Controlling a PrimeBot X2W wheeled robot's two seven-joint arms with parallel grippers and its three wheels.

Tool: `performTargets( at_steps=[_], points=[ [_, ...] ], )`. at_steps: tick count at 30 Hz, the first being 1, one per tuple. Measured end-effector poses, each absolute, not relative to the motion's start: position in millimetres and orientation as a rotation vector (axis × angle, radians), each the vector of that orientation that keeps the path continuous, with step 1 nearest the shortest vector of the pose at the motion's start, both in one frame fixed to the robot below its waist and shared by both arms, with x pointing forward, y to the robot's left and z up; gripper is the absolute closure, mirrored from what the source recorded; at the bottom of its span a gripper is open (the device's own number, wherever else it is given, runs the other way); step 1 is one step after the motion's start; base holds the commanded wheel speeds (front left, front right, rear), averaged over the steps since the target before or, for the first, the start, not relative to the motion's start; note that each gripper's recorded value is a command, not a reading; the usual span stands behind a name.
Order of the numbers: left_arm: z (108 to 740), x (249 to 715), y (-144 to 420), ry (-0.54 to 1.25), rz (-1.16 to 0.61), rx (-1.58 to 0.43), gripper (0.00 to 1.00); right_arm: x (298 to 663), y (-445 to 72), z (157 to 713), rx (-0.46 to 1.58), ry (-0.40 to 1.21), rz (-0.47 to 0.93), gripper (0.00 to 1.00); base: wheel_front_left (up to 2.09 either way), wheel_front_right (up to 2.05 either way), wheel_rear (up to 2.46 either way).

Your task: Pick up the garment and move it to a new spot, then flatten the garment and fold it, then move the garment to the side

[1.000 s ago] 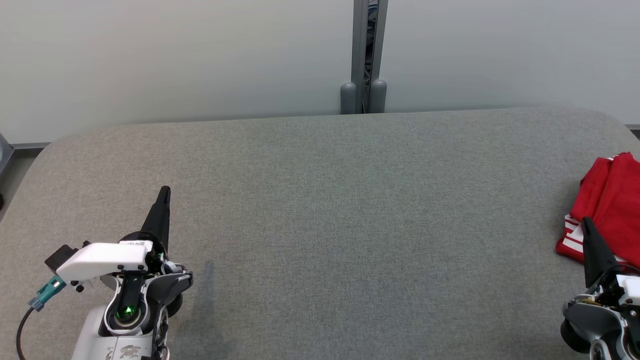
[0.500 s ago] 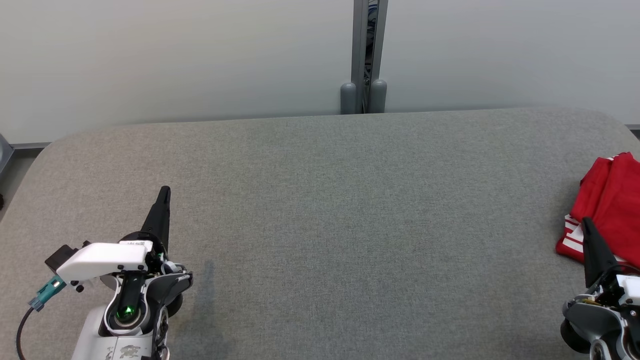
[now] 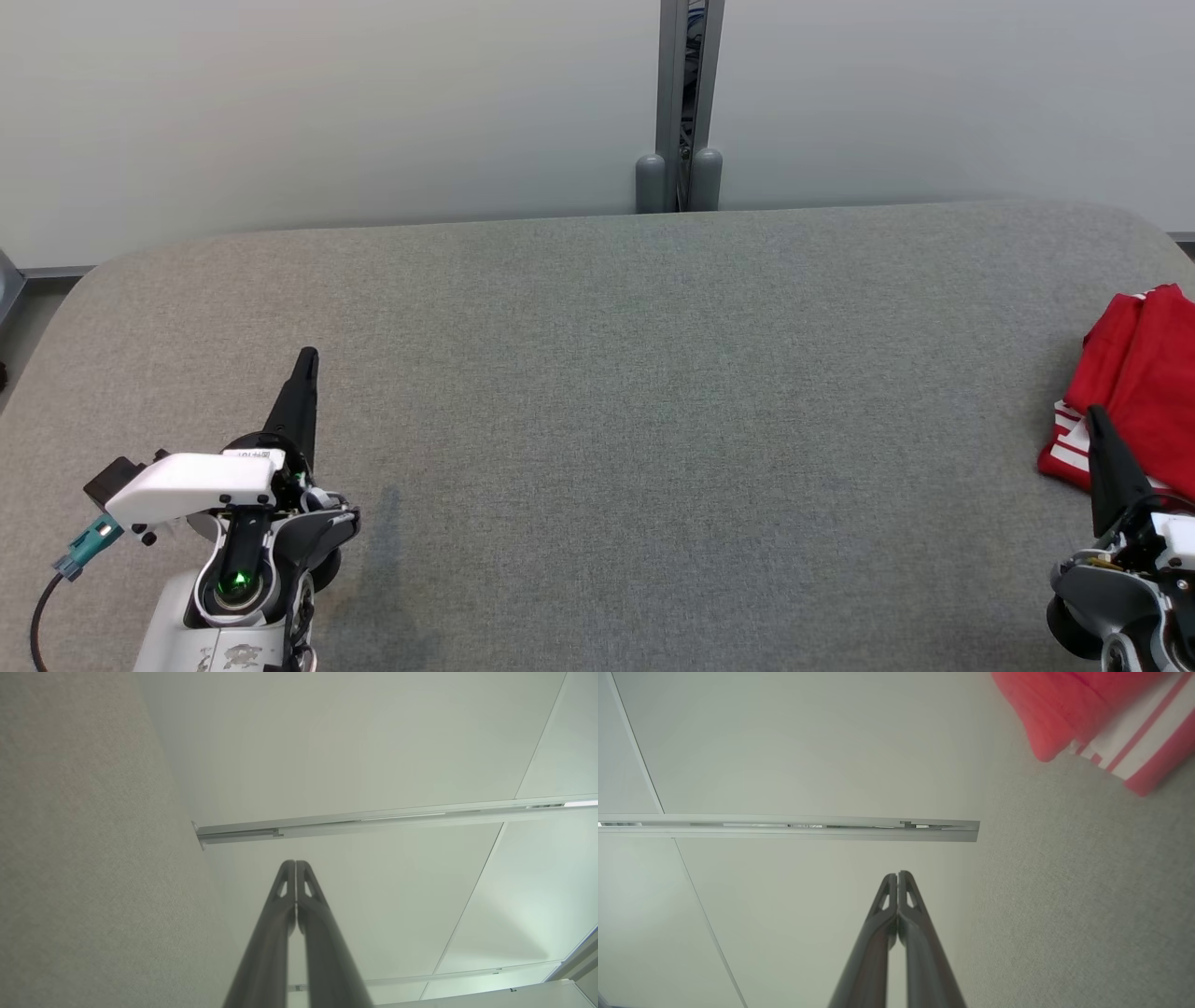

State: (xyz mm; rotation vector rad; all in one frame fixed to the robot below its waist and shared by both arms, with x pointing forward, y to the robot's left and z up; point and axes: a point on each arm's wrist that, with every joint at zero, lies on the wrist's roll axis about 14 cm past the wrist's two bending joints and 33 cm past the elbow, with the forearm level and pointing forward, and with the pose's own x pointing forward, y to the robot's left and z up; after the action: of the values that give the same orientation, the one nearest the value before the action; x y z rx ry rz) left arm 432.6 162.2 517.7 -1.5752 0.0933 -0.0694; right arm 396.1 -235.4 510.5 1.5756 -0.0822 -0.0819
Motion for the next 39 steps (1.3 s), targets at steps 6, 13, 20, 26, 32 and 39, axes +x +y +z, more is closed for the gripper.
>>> performTargets(
  at_steps=[6,13,20,26,32,39],
  points=[
    [517.7,432.6,162.3,0.093,-0.069,-1.576,1.0,396.1,-235.4,510.5,1.576,-0.082,-0.082,1.0,0.0,0.0,0.0],
    [517.7,432.6,162.4,0.093,-0.069,-1.575,1.0,396.1,-235.4,510.5,1.576,-0.082,-0.082,1.0,0.0,0.0,0.0],
    [517.7,432.6,162.3,0.093,-0.069,-1.575,1.0,396.1,-235.5,510.5,1.576,-0.082,-0.082,1.0,0.0,0.0,0.0],
    [517.7,432.6,162.3,0.093,-0.069,-1.575,1.0,396.1,-235.4,510.5,1.576,-0.082,-0.081,1.0,0.0,0.0,0.0],
    [517.7,432.6,162.3,0.093,-0.069,-1.575,1.0,396.1,-235.4,510.5,1.576,-0.081,-0.081,1.0,0.0,0.0,0.0],
    [517.7,432.7,162.4,0.093,-0.069,-1.575,1.0,396.1,-235.4,510.5,1.576,-0.082,-0.081,1.0,0.0,0.0,0.0]
  ],
)
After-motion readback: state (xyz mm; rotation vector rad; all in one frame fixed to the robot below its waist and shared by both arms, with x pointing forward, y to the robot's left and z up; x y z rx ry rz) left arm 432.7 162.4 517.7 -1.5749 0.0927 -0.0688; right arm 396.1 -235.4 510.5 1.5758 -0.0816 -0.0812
